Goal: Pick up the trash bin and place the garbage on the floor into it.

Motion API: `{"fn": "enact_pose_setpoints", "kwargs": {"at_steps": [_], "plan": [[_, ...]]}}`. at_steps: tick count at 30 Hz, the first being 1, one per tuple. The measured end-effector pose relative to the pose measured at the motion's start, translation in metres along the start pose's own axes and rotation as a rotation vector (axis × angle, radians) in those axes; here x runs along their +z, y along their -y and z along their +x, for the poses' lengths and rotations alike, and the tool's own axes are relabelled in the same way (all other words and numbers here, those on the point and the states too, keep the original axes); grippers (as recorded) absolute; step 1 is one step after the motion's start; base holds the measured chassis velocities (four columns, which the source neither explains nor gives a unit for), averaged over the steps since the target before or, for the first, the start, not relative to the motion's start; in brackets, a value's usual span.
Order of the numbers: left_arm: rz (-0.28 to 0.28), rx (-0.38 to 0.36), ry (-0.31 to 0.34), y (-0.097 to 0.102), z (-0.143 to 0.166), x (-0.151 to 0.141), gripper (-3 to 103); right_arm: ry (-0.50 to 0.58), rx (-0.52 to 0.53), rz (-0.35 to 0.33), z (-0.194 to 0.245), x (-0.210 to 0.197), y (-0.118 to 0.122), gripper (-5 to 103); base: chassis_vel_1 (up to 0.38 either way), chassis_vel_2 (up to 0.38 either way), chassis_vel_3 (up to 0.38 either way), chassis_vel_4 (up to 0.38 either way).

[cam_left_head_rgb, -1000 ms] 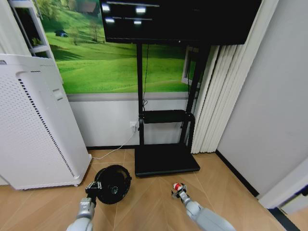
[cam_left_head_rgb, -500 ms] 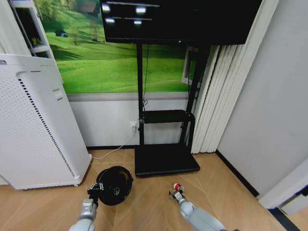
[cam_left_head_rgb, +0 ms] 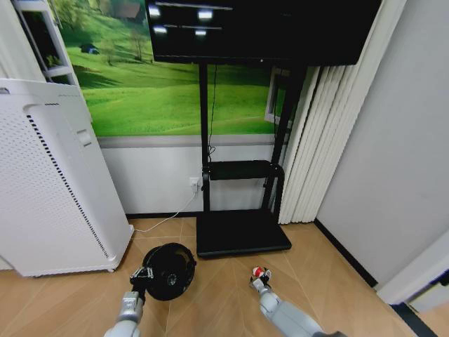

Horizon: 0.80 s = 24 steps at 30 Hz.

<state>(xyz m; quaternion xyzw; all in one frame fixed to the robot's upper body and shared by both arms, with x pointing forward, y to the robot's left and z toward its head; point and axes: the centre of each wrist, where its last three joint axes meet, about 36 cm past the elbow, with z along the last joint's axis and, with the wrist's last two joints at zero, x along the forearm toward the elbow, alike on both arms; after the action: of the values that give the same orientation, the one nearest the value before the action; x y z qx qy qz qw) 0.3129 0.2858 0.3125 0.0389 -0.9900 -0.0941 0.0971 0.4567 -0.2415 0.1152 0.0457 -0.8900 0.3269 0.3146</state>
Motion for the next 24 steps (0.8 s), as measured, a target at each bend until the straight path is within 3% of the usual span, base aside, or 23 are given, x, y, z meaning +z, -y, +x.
{"fn": "enact_pose_setpoints", "kwargs": {"at_steps": [2, 8, 10, 13, 17, 18, 20, 22, 24], "plan": [[0.000, 0.002, 0.001, 0.0007, 0.0000, 0.0001, 4, -0.001, 0.002, 0.001, -0.0006, -0.0014, -0.0002, 92, 0.000, 0.000, 0.000, 0.000], [-0.001, 0.004, 0.000, 0.0022, 0.0001, 0.0029, 4, -0.004, 0.003, 0.002, -0.0011, -0.0024, -0.0003, 64, 0.000, 0.000, 0.000, 0.000], [-0.001, 0.005, 0.000, 0.0024, 0.0002, 0.0032, 4, -0.004, 0.003, 0.002, -0.0012, -0.0022, -0.0001, 64, 0.000, 0.000, 0.000, 0.000], [-0.001, 0.005, -0.001, 0.0025, 0.0002, 0.0038, 4, -0.005, 0.003, 0.002, -0.0015, -0.0017, 0.0009, 47, 0.000, 0.000, 0.000, 0.000], [-0.001, 0.005, -0.001, 0.0025, 0.0002, 0.0038, 4, -0.005, 0.002, 0.004, -0.0014, -0.0009, 0.0014, 42, 0.000, 0.000, 0.000, 0.000], [-0.001, 0.005, 0.000, 0.0026, 0.0002, 0.0038, 4, -0.006, 0.002, 0.005, -0.0013, -0.0007, 0.0014, 32, 0.000, 0.000, 0.000, 0.000], [-0.001, 0.005, 0.000, 0.0026, 0.0002, 0.0039, 4, -0.006, 0.002, 0.005, -0.0012, -0.0002, 0.0015, 32, 0.000, 0.000, 0.000, 0.000], [-0.001, 0.005, -0.001, 0.0028, -0.0004, 0.0043, 4, -0.008, 0.000, 0.007, -0.0006, 0.0020, 0.0015, 15, 0.000, 0.000, 0.000, 0.000], [-0.002, 0.006, -0.002, 0.0032, -0.0006, 0.0048, 4, -0.009, 0.000, 0.008, -0.0004, 0.0028, 0.0016, 12, 0.000, 0.000, 0.000, 0.000]]}}
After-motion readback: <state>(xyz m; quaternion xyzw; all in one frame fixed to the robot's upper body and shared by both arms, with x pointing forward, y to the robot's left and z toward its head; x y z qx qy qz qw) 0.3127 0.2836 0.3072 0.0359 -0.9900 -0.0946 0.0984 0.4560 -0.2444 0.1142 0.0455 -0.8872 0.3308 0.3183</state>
